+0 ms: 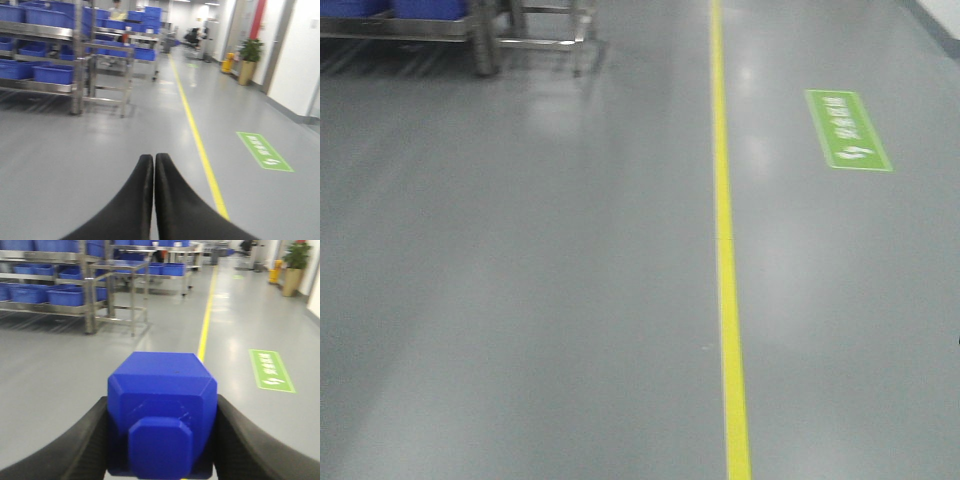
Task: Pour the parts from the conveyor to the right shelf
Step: 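Drive away from the conveyor into the aisle holding the block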
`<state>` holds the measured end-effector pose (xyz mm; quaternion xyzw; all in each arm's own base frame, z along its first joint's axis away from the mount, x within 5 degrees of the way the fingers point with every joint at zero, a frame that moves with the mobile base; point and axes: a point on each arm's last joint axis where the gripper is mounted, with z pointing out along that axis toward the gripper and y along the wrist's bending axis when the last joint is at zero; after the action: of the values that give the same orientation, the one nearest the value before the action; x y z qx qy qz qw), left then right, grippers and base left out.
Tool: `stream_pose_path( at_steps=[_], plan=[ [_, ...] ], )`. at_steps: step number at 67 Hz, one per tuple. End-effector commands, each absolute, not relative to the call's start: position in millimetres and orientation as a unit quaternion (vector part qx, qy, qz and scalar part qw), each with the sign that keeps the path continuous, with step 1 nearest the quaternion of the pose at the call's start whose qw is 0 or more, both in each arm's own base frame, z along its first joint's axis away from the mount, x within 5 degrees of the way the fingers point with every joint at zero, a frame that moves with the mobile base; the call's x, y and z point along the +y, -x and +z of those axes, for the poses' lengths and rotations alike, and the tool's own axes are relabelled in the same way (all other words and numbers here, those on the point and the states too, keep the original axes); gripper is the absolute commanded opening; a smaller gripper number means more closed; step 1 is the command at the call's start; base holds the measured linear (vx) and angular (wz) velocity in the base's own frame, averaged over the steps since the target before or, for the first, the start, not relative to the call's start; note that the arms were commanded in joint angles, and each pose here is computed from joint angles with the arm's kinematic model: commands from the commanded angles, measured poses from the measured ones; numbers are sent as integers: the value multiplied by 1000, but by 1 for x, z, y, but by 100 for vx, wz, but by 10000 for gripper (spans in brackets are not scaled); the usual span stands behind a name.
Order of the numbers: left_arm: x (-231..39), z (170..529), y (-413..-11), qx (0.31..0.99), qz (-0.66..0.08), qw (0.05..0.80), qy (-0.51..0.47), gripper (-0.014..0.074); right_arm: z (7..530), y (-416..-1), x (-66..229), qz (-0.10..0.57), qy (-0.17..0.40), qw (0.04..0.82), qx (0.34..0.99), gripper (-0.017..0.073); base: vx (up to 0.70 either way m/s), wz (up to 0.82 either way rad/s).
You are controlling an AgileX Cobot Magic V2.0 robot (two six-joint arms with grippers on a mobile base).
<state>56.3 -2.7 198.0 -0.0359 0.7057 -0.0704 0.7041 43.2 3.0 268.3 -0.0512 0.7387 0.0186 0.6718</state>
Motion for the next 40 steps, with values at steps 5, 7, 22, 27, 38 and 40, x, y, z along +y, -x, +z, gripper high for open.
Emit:
stream_pose_path(
  at_steps=[5,7,22,27,38,40],
  plan=[
    [-3,198,-56,683,-80,725,37,-6,283,-43,3,18,54,705,707,-4,11,-65],
    [-3,198,-56,683,-80,725,37,-6,283,-43,3,18,54,705,707,-4,14,-56],
    [-3,198,-56,683,-80,725,37,-6,283,-43,3,18,54,705,707,-4,19,-42],
    [-3,198,-56,683,-80,725,37,-6,283,-43,3,18,54,705,707,-4,26,-22],
    [-3,198,-56,683,-80,725,37,-6,283,-43,3,18,54,705,707,-4,34,-2],
    [-3,198,-56,683,-80,725,37,-6,283,-43,3,18,54,705,707,-4,41,11]
  ],
)
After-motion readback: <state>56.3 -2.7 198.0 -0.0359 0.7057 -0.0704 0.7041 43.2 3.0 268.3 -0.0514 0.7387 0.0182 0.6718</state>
